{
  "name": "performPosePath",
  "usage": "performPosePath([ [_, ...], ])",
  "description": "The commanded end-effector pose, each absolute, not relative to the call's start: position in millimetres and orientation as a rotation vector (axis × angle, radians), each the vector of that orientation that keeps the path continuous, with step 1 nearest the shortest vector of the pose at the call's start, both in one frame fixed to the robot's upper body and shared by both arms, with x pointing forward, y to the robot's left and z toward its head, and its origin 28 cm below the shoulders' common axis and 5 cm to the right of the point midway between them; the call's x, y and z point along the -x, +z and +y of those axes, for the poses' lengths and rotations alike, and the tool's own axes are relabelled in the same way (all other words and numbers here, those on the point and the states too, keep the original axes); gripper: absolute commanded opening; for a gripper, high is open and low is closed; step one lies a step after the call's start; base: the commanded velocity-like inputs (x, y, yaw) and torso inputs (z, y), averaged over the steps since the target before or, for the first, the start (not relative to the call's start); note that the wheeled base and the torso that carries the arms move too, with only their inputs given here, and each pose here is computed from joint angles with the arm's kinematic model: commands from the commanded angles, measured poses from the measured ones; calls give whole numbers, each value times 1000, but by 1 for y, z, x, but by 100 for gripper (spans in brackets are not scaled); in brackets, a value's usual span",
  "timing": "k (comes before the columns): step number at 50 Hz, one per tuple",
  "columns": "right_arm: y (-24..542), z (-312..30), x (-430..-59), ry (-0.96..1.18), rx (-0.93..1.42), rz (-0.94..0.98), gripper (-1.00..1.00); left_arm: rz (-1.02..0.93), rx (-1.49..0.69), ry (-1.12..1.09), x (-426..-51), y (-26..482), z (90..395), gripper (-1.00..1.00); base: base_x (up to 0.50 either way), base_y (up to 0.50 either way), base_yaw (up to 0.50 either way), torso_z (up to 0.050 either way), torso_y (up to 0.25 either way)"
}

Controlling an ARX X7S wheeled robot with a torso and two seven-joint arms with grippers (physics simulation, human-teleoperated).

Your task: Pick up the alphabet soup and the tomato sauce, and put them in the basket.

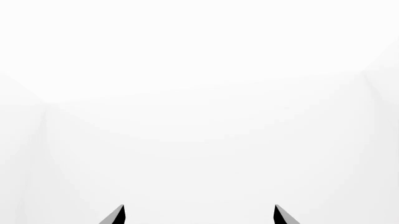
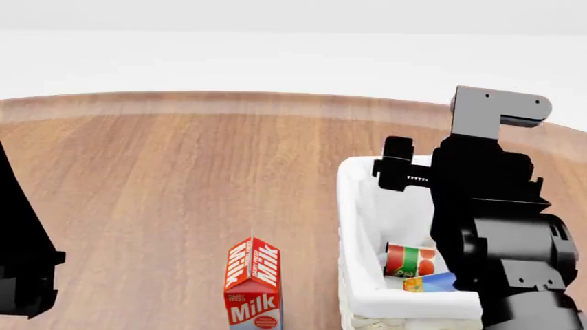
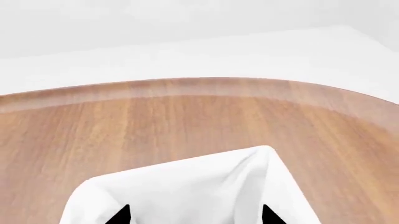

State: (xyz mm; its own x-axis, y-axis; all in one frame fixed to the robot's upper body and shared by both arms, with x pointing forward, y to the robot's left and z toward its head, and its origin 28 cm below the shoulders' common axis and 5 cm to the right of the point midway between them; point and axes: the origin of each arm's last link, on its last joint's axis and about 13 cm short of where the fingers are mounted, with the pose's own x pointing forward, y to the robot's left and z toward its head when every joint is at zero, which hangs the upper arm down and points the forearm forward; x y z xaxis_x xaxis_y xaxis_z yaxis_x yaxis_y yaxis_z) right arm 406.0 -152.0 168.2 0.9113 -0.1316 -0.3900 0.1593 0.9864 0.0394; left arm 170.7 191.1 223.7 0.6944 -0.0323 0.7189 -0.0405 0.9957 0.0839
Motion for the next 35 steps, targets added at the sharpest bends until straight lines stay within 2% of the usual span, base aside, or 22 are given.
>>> performPosePath([
  [1,199,-148,-409,-157,-46,133,100,-803,-95,4,-171,224,191,100,0,0,0,0,0],
  [10,234,-145,-405,-201,-18,-184,100,-808,-98,5,-171,225,192,100,0,0,0,1,0],
  [19,246,-143,-392,-222,18,-377,100,-808,-96,6,-171,225,192,100,0,0,0,0,0],
  [35,305,-118,-331,-152,-28,-750,100,-809,-94,4,-171,224,191,100,0,0,0,0,0],
])
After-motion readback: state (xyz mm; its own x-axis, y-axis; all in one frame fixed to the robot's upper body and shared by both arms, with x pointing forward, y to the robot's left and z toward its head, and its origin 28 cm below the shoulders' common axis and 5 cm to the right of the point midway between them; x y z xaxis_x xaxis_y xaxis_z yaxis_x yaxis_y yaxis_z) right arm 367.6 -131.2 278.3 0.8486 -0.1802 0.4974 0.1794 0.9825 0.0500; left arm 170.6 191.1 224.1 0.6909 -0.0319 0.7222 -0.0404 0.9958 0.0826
